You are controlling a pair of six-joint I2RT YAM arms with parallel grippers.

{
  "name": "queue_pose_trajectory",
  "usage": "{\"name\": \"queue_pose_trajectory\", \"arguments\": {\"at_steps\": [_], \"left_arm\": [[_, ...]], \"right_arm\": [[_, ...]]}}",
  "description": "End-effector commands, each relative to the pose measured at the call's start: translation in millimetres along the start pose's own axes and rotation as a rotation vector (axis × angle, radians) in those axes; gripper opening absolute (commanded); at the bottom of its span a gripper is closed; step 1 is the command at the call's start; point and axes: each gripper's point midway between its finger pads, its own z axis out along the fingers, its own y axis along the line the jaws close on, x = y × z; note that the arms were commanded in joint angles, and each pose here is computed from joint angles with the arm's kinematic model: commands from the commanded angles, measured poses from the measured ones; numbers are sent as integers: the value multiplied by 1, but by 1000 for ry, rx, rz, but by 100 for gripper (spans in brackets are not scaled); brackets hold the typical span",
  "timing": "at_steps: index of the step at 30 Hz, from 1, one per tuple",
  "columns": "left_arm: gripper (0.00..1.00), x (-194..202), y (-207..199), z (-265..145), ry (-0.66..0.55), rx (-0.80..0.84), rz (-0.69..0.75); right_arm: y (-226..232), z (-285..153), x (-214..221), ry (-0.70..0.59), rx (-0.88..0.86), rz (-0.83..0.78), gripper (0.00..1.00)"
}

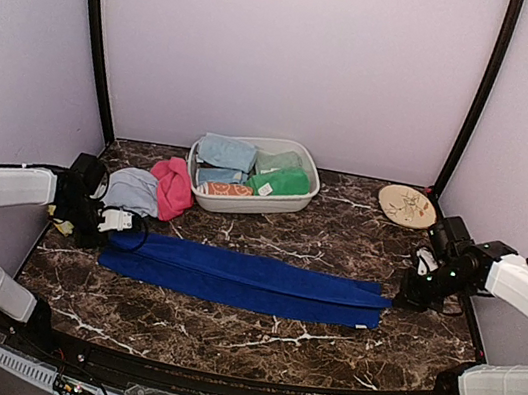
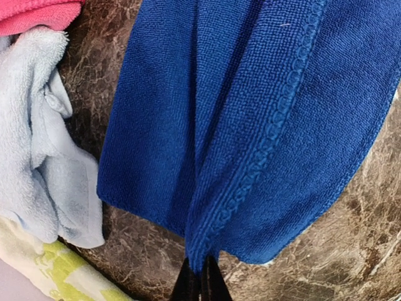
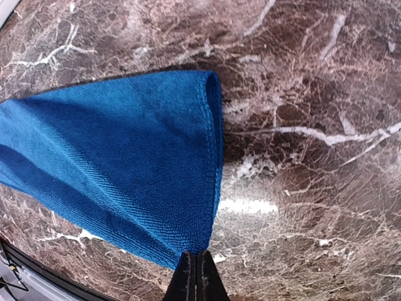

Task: Roll the towels
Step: Fold the towel at the center of the board.

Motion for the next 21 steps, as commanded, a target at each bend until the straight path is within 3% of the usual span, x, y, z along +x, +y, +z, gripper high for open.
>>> {"name": "queue_pose_trajectory", "arguments": {"at_steps": [1, 12, 14, 18, 20, 21], "left_arm": [[0, 8, -18, 1, 4, 33, -20], [0, 14, -34, -4, -1, 52, -2], [8, 17, -39, -4, 2, 53, 9], [33, 24, -40, -4, 20, 18, 32], [39, 25, -35, -7, 29, -1, 28], [47, 26, -33, -9, 32, -2, 19]], "right_arm": [[-11, 4, 13, 8, 42, 43, 0], [-22, 6, 19, 12, 105, 63, 0], [-23, 7, 21, 21, 109, 67, 5], [-19, 0, 20, 13, 103, 60, 20], [-15, -12, 11, -21, 97, 54, 34], [-11, -18, 6, -36, 91, 49, 39]]}}
